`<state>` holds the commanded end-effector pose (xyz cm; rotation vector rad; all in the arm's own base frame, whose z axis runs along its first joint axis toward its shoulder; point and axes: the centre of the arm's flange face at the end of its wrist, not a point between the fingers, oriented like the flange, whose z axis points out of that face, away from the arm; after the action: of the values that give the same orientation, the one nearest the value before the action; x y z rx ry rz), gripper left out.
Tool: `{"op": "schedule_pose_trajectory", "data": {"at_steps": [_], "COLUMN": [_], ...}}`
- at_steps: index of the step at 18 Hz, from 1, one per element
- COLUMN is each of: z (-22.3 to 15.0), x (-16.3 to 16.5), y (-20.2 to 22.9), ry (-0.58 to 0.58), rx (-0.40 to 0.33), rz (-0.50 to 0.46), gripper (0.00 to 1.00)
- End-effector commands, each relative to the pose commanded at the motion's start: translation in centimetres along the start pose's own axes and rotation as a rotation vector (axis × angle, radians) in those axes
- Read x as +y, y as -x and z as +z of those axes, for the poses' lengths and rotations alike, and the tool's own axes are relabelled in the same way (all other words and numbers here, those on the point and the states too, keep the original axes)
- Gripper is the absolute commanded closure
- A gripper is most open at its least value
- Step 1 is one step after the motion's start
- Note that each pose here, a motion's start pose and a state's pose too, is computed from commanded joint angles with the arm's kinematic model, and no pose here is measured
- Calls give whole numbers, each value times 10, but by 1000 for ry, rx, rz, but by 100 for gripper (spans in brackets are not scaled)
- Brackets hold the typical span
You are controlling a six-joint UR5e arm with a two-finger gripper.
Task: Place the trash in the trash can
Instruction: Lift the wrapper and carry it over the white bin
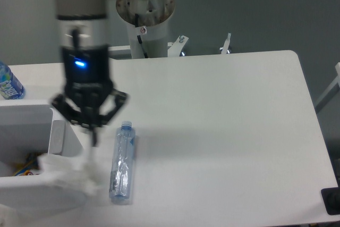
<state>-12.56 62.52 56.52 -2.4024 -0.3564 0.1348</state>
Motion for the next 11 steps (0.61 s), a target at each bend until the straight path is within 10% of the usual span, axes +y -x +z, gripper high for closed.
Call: {"op": "schedule_pose_trajectory", "data": {"at_steps": [6, 8, 11], "z": [0, 2, 1], "x": [28, 31, 30], "y": [-48, -52, -52], "ry": [40, 46, 41], "rx": [56, 58, 58], "rz": [44, 48, 46], "gripper": [94, 38, 9]}}
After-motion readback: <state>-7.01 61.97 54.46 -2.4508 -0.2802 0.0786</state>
